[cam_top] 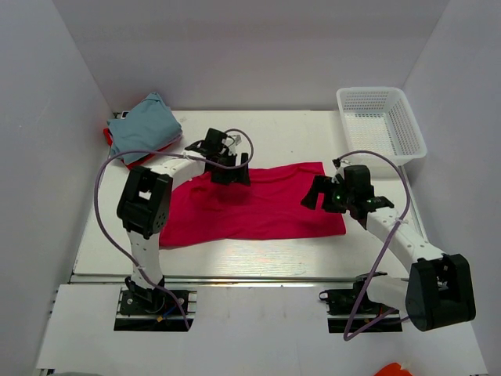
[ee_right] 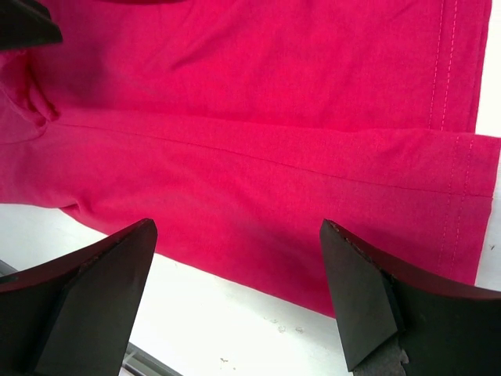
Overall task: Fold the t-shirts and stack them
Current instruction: Fold the flattened tshirt in 1/3 of the way
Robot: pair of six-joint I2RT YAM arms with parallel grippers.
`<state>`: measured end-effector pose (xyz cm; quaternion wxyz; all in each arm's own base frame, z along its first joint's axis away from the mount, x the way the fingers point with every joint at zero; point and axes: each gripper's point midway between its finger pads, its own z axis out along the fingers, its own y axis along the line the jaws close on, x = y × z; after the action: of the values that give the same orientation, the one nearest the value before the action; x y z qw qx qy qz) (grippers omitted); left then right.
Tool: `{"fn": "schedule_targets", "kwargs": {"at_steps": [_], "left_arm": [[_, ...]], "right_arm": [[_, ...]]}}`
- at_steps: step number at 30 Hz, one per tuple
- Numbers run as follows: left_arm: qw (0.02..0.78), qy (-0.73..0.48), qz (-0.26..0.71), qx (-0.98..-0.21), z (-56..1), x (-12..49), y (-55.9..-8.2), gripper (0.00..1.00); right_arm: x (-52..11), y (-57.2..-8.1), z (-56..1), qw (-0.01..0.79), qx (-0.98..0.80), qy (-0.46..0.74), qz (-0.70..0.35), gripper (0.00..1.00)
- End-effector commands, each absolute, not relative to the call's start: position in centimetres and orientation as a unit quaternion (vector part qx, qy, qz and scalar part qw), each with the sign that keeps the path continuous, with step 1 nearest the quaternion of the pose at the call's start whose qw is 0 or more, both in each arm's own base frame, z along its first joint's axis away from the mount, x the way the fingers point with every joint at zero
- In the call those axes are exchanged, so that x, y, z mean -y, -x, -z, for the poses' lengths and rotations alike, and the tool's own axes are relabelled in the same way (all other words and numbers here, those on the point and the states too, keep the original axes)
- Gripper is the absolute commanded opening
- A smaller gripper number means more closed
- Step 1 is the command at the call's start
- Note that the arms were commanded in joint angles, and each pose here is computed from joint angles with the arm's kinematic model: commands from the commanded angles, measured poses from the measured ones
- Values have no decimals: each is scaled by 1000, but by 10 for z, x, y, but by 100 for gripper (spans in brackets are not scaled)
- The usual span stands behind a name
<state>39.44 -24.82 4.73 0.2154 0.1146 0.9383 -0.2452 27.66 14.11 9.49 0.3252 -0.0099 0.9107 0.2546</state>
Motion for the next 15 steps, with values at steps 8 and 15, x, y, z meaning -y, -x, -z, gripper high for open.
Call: {"fn": "schedule_targets", "kwargs": {"at_steps": [8,15], "left_arm": [[313,-46,157,-936,-115,191,-353,99],[294,-21,95,-951,-90,162,-342,98]], "right_arm": [[-152,-280,-109,340,-896,45,-283,90],[-153,-279,-104,333,-898,49,-285,90]]}}
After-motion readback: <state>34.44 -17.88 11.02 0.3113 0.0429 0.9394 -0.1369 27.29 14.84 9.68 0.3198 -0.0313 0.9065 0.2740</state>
